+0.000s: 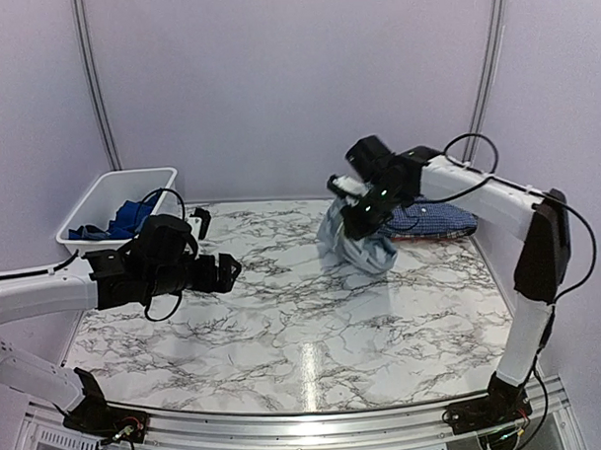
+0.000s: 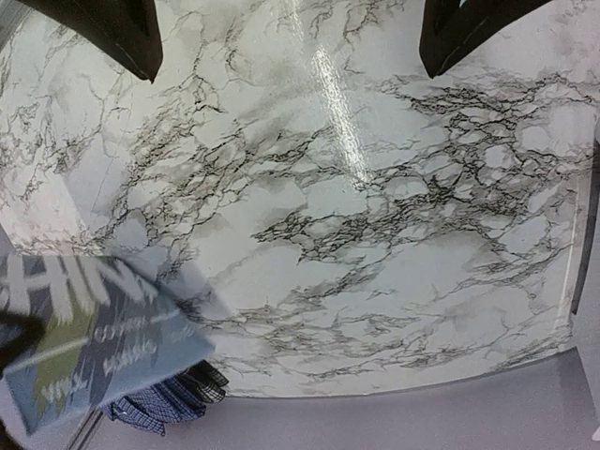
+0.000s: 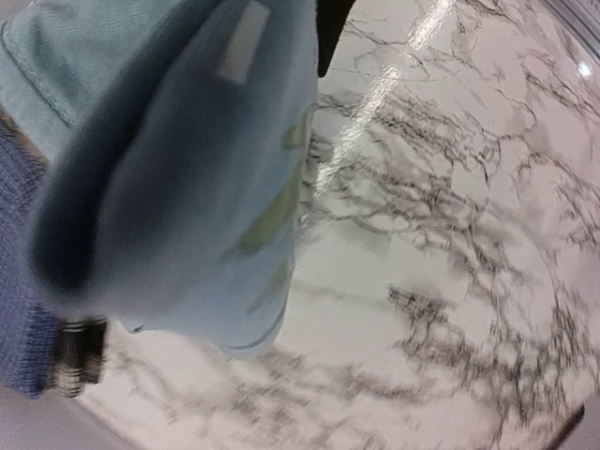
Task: Fold and stack the mixed laundry pile
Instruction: Smooth out the square-folded T-shirt at the center of the board.
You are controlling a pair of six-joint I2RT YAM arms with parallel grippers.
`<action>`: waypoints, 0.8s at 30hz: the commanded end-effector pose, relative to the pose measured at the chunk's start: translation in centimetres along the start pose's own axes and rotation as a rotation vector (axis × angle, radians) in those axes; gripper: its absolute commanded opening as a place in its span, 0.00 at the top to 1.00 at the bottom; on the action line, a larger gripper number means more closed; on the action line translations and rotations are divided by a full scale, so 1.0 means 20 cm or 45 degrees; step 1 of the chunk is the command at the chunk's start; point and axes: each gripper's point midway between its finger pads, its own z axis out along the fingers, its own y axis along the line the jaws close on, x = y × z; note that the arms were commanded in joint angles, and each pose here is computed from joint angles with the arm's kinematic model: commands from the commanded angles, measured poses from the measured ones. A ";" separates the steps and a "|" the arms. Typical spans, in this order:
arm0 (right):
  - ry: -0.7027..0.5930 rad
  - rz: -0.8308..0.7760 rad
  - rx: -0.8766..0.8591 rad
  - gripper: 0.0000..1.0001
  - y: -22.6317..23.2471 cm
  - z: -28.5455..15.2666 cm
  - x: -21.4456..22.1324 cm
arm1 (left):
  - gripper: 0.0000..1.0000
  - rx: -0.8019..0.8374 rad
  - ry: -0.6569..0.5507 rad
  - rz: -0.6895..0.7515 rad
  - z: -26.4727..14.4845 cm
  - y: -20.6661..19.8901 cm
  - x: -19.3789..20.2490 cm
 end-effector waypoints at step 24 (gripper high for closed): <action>0.097 0.004 -0.961 0.32 0.87 -0.03 0.21 | 0.01 0.196 0.208 -0.235 -0.11 -0.11 0.35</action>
